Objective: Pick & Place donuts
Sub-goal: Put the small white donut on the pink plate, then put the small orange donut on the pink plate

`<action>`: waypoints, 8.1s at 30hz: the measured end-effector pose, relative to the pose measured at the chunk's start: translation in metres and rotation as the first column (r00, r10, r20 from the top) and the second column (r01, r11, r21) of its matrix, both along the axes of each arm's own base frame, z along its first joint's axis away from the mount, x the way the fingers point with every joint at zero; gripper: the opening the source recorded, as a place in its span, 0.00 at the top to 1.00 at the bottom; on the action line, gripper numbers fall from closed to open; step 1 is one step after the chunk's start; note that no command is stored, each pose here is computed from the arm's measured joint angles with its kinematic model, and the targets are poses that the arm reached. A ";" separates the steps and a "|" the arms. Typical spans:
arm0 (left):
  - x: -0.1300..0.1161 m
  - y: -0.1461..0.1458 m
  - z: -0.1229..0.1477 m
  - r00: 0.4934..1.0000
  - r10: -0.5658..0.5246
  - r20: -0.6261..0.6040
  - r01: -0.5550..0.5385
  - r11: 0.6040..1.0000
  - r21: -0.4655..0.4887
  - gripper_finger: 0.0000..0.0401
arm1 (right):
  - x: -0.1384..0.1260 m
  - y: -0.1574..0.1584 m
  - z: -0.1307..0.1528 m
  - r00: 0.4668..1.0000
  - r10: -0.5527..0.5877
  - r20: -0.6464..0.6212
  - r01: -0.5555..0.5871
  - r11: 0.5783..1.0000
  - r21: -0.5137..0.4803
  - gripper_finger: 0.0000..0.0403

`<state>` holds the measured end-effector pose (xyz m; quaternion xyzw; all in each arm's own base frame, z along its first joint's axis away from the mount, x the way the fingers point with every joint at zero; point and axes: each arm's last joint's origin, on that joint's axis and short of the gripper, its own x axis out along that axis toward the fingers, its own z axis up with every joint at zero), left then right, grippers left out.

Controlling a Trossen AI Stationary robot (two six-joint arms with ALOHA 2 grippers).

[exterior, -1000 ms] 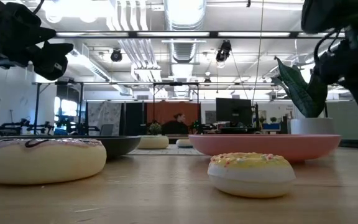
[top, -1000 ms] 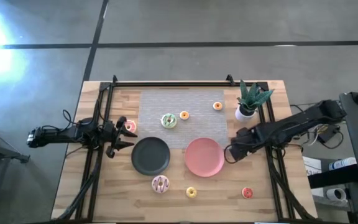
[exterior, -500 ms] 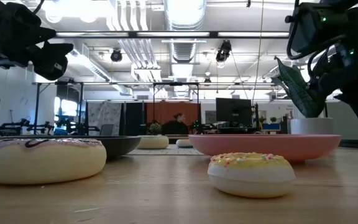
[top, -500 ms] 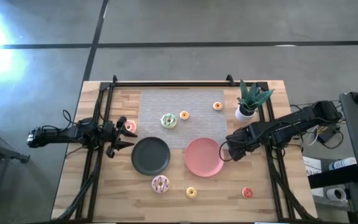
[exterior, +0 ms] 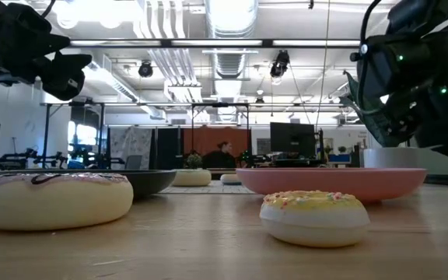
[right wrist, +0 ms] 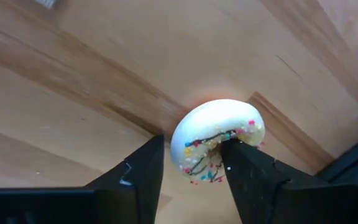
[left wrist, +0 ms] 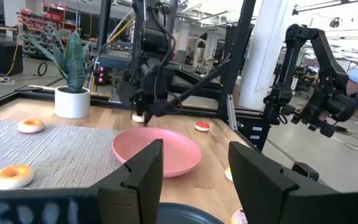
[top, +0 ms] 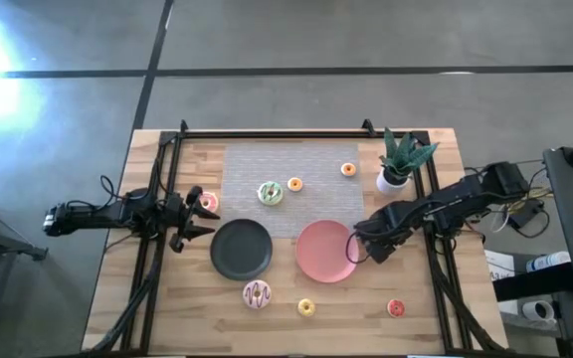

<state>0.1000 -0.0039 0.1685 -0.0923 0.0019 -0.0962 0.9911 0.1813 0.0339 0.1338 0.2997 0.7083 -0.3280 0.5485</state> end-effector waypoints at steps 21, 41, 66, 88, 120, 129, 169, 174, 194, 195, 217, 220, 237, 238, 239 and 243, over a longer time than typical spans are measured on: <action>0.000 0.000 0.000 1.000 0.000 0.001 0.000 1.000 0.000 0.61 | 0.051 0.024 0.087 0.565 0.608 0.558 -0.590 0.770 -0.243 0.97; 0.000 0.000 0.000 1.000 0.000 0.000 0.000 1.000 0.000 0.61 | 0.127 0.052 0.030 0.517 0.742 0.426 -0.808 0.587 -0.041 0.97; 0.000 0.000 0.000 1.000 0.000 0.000 0.000 1.000 0.000 0.61 | 0.129 0.057 0.036 0.567 0.690 0.450 -0.769 0.639 -0.011 0.60; 0.000 0.000 0.000 1.000 0.000 0.001 0.000 1.000 0.000 0.61 | 0.121 0.070 0.046 0.498 0.742 0.450 -0.810 0.583 -0.064 0.44; 0.032 0.003 0.013 0.992 -0.013 -0.125 -0.090 0.622 -0.778 0.61 | 0.122 0.067 0.055 0.486 0.767 0.419 -0.780 0.597 -0.189 0.44; 0.063 0.008 0.039 0.989 0.123 -0.081 -0.135 0.545 -0.828 0.61 | 0.122 0.068 0.056 0.552 0.711 0.435 -0.725 0.667 -0.172 0.44; 0.325 -0.049 -0.003 0.921 0.013 -0.388 -0.022 1.000 -0.018 0.61 | 0.122 0.068 0.067 0.505 0.702 0.502 -0.708 0.669 -0.223 0.44; 0.333 -0.051 -0.003 0.927 -0.009 -0.374 -0.004 0.999 -0.034 0.61 | 0.121 0.067 0.065 0.507 0.703 0.499 -0.712 0.668 -0.218 0.44; 0.338 -0.058 -0.033 0.891 -0.045 -0.451 -0.002 0.995 -0.103 0.61 | 0.115 0.067 0.066 0.516 0.691 0.507 -0.718 0.671 -0.183 0.44; 0.338 -0.058 -0.028 0.896 -0.046 -0.441 0.000 0.995 -0.103 0.61 | 0.113 0.067 0.070 0.511 0.690 0.513 -0.718 0.671 -0.188 0.44; 0.304 -0.064 0.028 0.839 0.060 -0.542 0.016 0.991 0.135 0.61 | 0.011 0.145 0.063 0.736 0.517 0.437 -0.608 0.789 0.090 0.44; 0.304 -0.064 0.028 0.837 0.060 -0.544 0.017 0.991 0.135 0.61 | -0.003 0.156 0.059 0.768 0.491 0.410 -0.575 0.812 0.105 0.44; 0.304 -0.064 0.027 0.833 0.059 -0.550 -0.003 0.995 0.102 0.61 | -0.021 0.165 0.018 0.848 0.462 0.260 -0.493 0.868 0.064 0.58; 0.304 -0.064 0.027 0.833 0.059 -0.551 -0.004 0.995 0.100 0.61 | -0.020 0.165 0.018 0.843 0.463 0.273 -0.497 0.865 0.069 0.59; 0.304 -0.064 0.027 0.832 0.059 -0.552 -0.007 0.995 0.096 0.61 | -0.020 0.166 0.018 0.841 0.464 0.280 -0.500 0.863 0.072 0.59; 0.304 -0.064 0.027 0.827 0.061 -0.558 -0.009 0.995 0.095 0.61 | -0.018 0.168 0.016 0.835 0.455 0.310 -0.501 0.861 0.088 0.61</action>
